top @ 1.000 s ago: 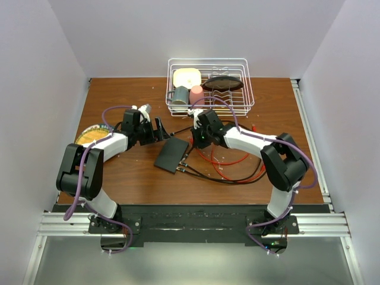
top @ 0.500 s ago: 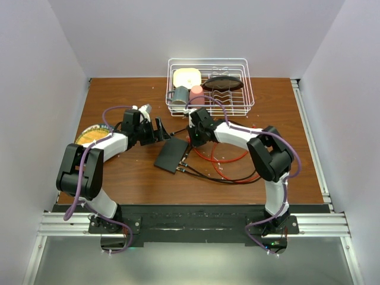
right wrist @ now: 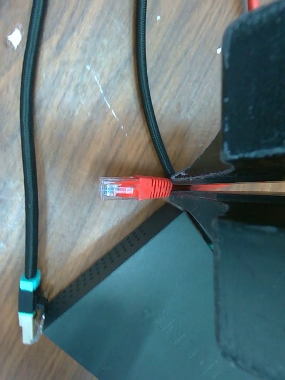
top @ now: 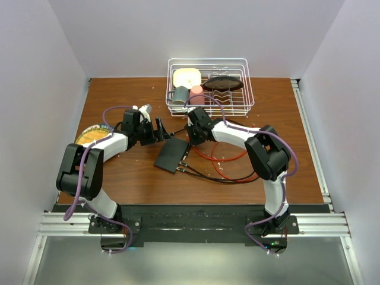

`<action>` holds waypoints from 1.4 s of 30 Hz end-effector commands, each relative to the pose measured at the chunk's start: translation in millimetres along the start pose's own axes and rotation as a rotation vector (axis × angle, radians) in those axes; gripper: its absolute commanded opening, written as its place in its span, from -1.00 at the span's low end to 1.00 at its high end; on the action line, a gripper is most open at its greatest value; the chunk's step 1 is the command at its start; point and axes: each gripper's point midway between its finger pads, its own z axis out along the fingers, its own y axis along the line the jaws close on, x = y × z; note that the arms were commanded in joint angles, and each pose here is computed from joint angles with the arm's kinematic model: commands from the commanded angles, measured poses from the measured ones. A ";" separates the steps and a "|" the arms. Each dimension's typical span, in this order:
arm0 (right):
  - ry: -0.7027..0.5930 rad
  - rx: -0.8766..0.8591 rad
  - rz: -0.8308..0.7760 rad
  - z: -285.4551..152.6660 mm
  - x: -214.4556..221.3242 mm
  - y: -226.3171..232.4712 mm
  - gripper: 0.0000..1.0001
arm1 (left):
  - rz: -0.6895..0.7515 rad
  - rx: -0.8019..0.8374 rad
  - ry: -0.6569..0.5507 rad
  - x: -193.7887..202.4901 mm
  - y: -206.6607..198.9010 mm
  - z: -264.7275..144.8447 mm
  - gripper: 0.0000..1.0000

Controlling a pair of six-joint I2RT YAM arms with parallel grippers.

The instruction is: Insert the plug into the switch port

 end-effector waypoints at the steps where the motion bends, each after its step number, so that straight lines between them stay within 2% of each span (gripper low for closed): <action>1: 0.253 0.222 0.037 13.8 73.8 -74.8 -1.00 | 0.035 0.048 -0.052 -17.7 -12.3 -4.6 0.80; 6: 0.284 0.265 0.116 11.8 79.3 -108.4 -1.00 | 0.030 0.047 -0.047 -15.0 -11.3 -4.2 0.80; 9: 0.257 0.296 0.122 2.7 73.4 -117.0 -1.00 | 0.030 0.050 -0.046 -14.1 -11.0 -3.4 0.80; 17: 0.017 0.283 0.135 -49.7 26.1 -109.6 -1.00 | 0.024 0.058 -0.041 -11.7 -11.1 -2.1 0.80; 21: -0.149 0.265 0.137 -95.1 -5.6 -103.6 -1.00 | 0.022 0.062 -0.038 -10.0 -10.7 -1.2 0.80; 24: -0.201 0.235 0.120 -113.8 -14.0 -97.2 -1.00 | 0.022 0.064 -0.035 -9.0 -10.7 -0.9 0.80; 30: -0.167 0.101 -0.035 -114.6 -4.3 -55.5 -1.00 | 0.020 0.070 -0.035 -8.5 -11.6 -0.8 0.80; 35: -0.053 0.015 -0.175 -94.5 27.6 -19.4 -1.00 | 0.020 0.073 -0.033 -7.4 -12.2 -2.1 0.80; 42: 0.057 -0.016 -0.241 -79.0 60.4 -6.1 -1.00 | 0.022 0.075 -0.033 -7.0 -12.4 -2.4 0.80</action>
